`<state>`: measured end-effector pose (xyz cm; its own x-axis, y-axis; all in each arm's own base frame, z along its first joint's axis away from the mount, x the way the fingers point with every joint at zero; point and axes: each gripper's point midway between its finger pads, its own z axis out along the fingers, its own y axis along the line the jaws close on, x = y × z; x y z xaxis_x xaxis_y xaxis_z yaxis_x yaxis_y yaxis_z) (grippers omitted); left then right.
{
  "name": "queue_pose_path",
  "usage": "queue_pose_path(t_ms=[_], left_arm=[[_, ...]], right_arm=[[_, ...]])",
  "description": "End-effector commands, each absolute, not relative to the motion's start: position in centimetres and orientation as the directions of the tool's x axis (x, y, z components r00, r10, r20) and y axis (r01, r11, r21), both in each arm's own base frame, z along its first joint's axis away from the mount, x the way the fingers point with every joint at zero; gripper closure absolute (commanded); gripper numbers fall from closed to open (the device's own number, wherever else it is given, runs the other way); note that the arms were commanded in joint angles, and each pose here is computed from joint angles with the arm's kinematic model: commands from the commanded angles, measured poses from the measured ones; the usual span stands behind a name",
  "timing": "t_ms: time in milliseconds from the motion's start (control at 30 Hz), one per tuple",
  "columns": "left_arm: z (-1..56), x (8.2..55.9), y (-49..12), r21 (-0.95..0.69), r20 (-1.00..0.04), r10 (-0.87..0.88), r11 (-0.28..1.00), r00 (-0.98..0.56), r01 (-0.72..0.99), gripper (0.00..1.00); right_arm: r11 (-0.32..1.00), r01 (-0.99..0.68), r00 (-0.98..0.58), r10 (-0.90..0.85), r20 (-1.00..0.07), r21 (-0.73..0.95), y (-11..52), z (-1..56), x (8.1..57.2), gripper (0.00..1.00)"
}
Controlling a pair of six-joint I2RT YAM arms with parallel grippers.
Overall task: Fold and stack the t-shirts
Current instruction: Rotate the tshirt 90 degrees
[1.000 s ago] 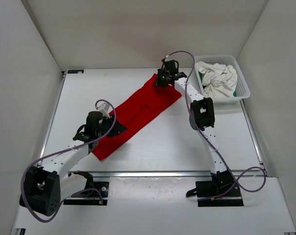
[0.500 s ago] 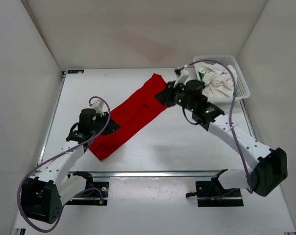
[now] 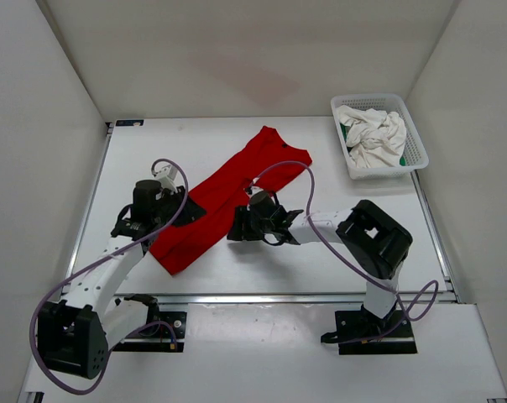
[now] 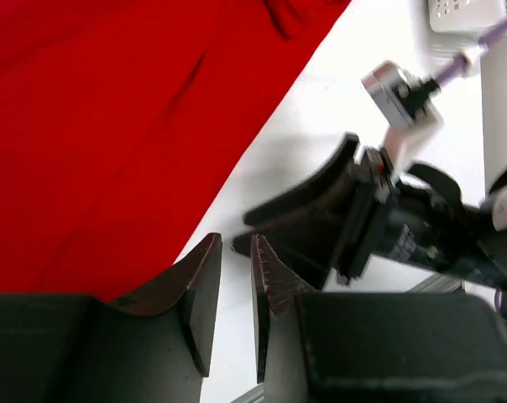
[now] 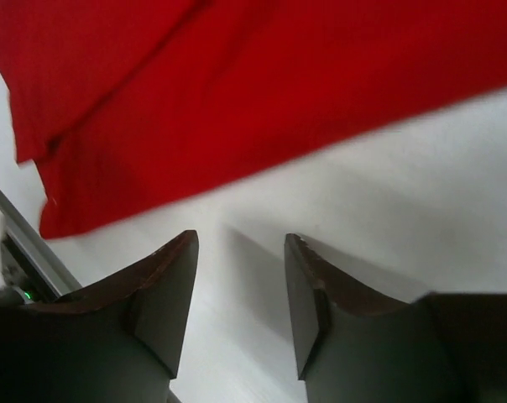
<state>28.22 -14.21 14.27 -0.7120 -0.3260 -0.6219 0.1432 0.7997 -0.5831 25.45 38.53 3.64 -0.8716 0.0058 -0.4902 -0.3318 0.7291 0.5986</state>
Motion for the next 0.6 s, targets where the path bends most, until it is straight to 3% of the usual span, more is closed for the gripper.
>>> queue_pose_path(t_ms=[0, 133, 300, 333, 367, 567], left_arm=[[14.3, 27.6, -14.5, -0.6, -0.622, -0.325, 0.782, -0.712, 0.166, 0.68], [13.9, 27.6, -15.1, -0.591, -0.625, -0.305, 0.786, -0.719, 0.18, 0.69], [13.4, 27.6, -15.3, -0.585, -0.613, -0.299, 0.794, -0.731, 0.166, 0.7], [13.5, 27.6, -15.4, -0.582, -0.615, -0.296, 0.796, -0.731, 0.167, 0.69], [12.6, 27.0, -16.2, -0.577, -0.601, -0.269, 0.798, -0.753, 0.176, 0.69], [10.3, 25.7, -18.3, -0.557, -0.565, -0.198, 0.808, -0.801, 0.194, 0.7]], right_arm=[[0.694, -0.269, -0.859, 0.142, -0.493, 0.668, 40.8, 4.7, 28.8, 0.56], [0.652, -0.218, -0.891, 0.172, -0.421, 0.726, 41.4, 3.4, 29.7, 0.68], [0.67, -0.207, -0.895, 0.165, -0.414, 0.713, 39.2, 2.7, 29.9, 1.0], [0.677, -0.2, -0.894, 0.169, -0.415, 0.708, 38.3, 2.7, 29.8, 1.0], [0.687, -0.193, -0.881, 0.193, -0.432, 0.701, 33.5, 3.7, 29.7, 0.99], [0.735, -0.198, -0.902, 0.123, -0.414, 0.648, 24.0, 3.7, 30.4, 1.0]])
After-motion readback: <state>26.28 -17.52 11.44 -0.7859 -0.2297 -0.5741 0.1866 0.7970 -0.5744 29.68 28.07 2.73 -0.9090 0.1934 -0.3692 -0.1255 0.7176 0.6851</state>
